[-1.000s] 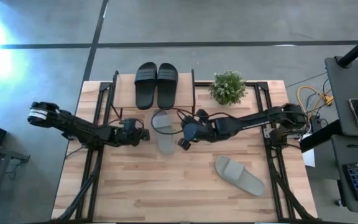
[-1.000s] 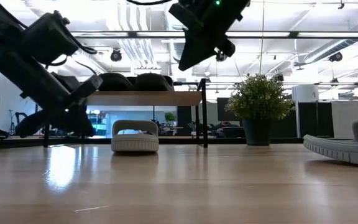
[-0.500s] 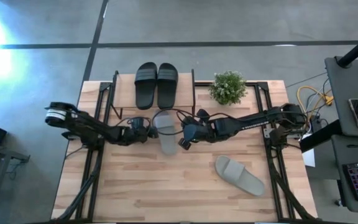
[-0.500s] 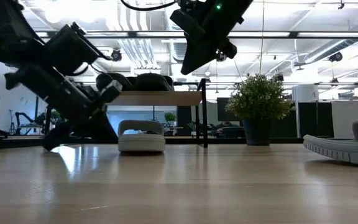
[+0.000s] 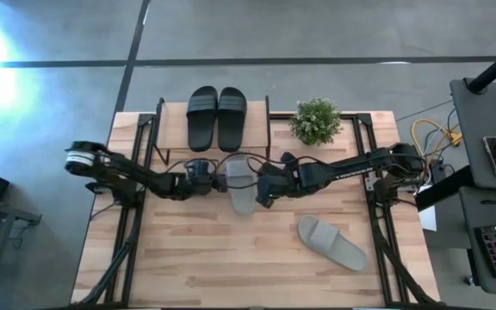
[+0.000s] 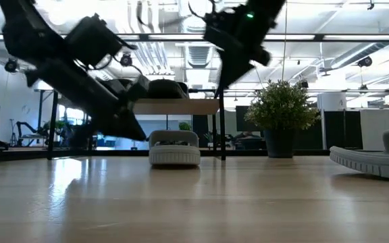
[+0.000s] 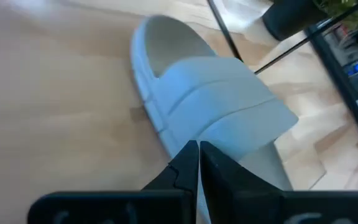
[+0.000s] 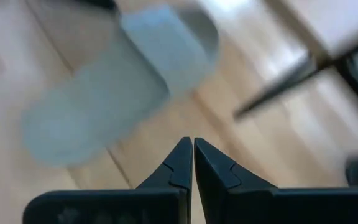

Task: Pick and place slides into the shelf
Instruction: Put the right grey slipper under the shelf

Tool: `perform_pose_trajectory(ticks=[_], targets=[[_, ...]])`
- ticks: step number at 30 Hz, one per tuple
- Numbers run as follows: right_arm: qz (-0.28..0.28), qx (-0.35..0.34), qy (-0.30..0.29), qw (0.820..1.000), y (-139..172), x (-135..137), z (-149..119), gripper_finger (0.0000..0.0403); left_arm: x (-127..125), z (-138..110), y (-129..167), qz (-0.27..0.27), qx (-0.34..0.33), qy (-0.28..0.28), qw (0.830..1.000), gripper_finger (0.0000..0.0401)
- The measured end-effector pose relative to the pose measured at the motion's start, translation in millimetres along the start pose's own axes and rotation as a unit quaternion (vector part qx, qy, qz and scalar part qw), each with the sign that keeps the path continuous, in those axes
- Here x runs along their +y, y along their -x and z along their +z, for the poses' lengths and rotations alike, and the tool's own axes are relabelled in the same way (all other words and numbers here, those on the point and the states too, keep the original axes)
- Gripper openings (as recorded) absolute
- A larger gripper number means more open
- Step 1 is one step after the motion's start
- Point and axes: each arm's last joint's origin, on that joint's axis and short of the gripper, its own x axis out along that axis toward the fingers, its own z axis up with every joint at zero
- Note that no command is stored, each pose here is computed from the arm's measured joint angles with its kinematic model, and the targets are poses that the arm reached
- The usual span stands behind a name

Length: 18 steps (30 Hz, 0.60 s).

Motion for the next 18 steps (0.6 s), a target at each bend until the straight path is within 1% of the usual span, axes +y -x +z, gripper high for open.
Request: perform_pose_trajectory(ticks=[3,4,5,7,9,11,13,15,18], targets=[[-0.001,0.057,-0.018,0.998,1,-6,-13,0.0008,0,12,18,0.016,0.008,-0.024,1.0,0.0002],[0.008,0.072,-0.02,0.997,-2,-6,-18,0.0008,1,16,25,0.018,0.01,-0.029,0.999,0.0001],[0.028,0.082,-0.024,0.996,-5,-5,-22,0.0008,0,20,33,0.016,0.012,-0.039,0.999,0.0002],[0.072,0.099,-0.025,0.992,-15,0,-31,0.0008,-4,27,48,-0.007,0.01,-0.058,0.998,0.0001],[0.105,0.09,-0.027,0.99,-29,7,-37,0.0008,-6,34,63,-0.031,0.008,-0.068,0.997,0.0001],[0.117,0.084,-0.024,0.989,-43,13,-43,0.0008,-8,39,76,-0.053,0.007,-0.068,0.996,0.0001],[0.124,0.079,-0.02,0.989,-56,18,-45,0.0008,-6,42,87,-0.061,0.013,-0.073,0.995,0.0001],[0.129,0.075,-0.002,0.989,-67,23,-46,0.0008,-4,43,96,-0.068,0.02,-0.083,0.994,0.0001],[0.153,0.061,0.045,0.985,-82,35,-44,0.0008,0,43,106,-0.081,0.029,-0.117,0.989,0.0]])
